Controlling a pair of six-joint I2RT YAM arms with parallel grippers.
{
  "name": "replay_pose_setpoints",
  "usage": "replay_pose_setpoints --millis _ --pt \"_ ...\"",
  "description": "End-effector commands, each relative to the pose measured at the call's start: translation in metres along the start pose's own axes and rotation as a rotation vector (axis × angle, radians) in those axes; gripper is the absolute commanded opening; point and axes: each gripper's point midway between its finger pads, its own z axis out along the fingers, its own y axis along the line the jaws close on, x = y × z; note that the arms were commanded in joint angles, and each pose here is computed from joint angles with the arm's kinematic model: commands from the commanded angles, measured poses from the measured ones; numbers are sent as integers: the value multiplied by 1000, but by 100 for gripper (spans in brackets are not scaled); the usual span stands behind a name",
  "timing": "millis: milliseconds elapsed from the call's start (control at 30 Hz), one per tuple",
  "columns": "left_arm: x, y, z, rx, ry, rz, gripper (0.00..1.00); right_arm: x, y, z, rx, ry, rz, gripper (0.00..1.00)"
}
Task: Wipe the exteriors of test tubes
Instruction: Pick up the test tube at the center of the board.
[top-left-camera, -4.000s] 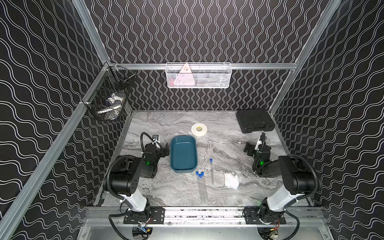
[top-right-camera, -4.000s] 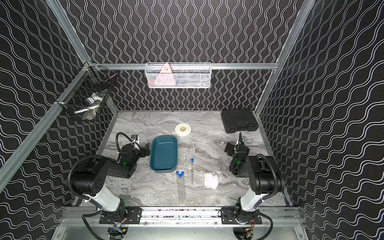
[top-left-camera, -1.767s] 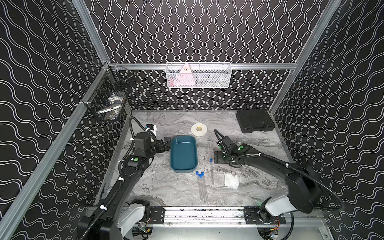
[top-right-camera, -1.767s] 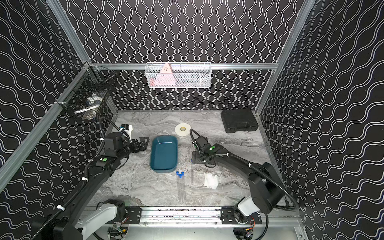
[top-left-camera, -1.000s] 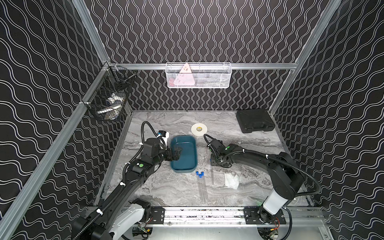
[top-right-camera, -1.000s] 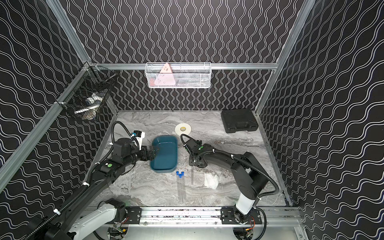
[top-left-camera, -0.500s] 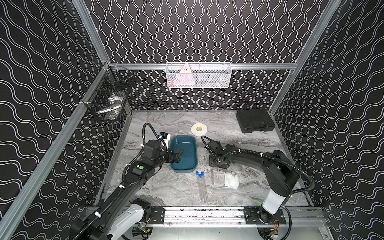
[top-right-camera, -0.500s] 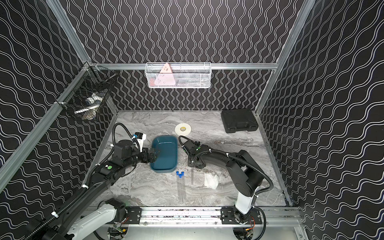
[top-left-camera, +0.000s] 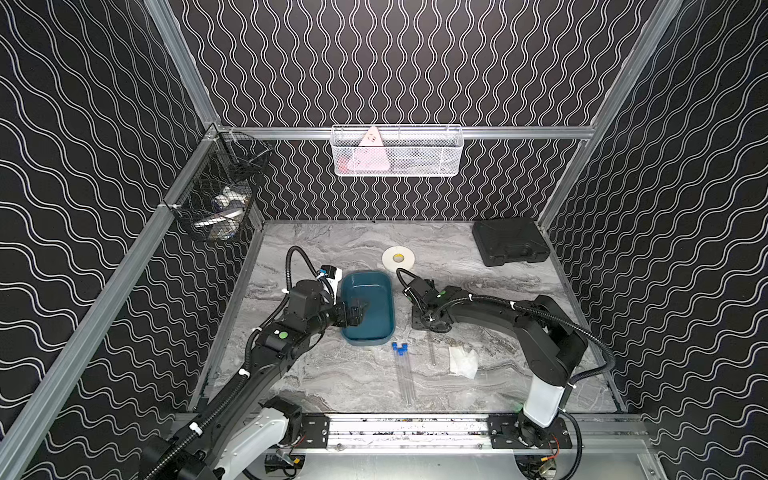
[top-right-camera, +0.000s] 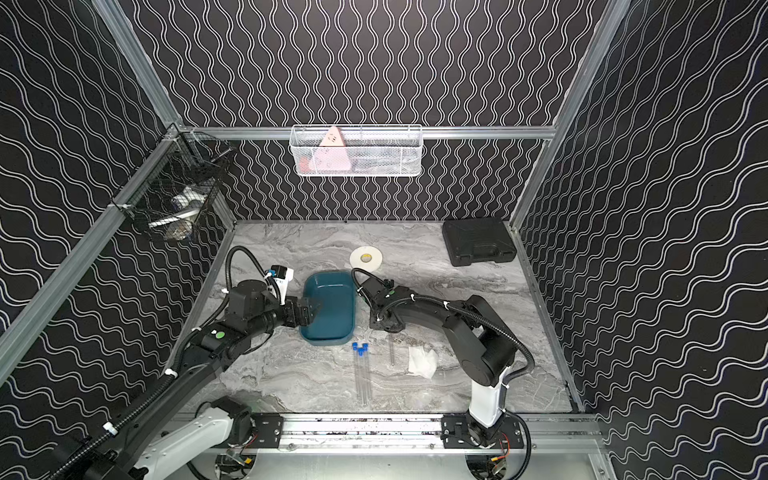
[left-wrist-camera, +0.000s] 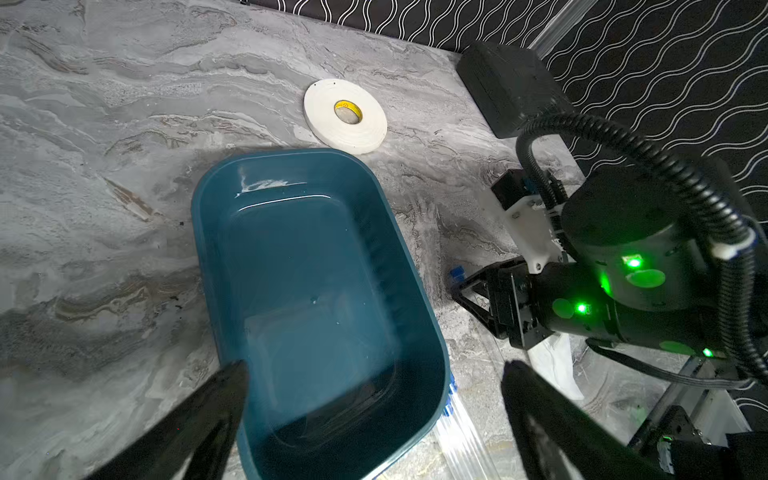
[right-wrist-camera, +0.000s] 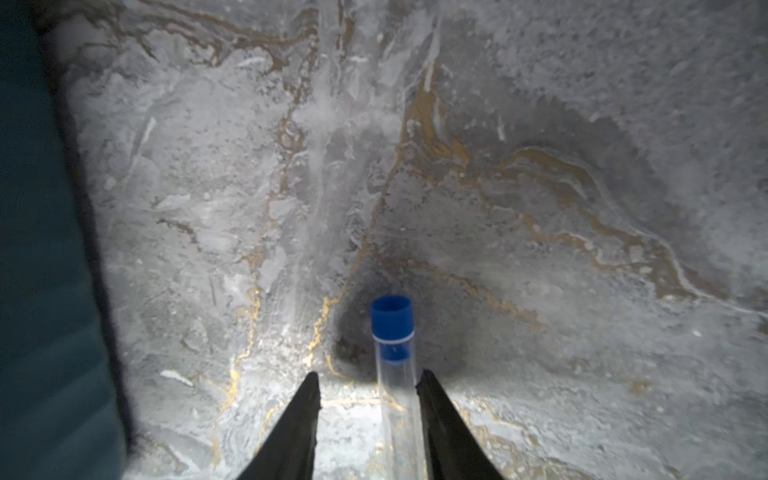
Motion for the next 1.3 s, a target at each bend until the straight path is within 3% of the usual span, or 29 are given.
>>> replay_pose_setpoints --millis 0,467,867,1067,1267 --pt "2 -1 1 5 5 -8 99 1 -3 3 28 7 13 38" --pt "5 -2 4 14 20 -12 99 5 -7 8 44 15 13 21" --pt "10 -28 19 128 79 -14 98 -27 -17 -23 -118 -44 136 17" --pt "18 -69 34 267 83 -20 95 -69 -27 -65 -247 -137 218 15" --pt "37 -146 62 481 141 -3 91 -113 -31 -120 -366 -258 261 15"
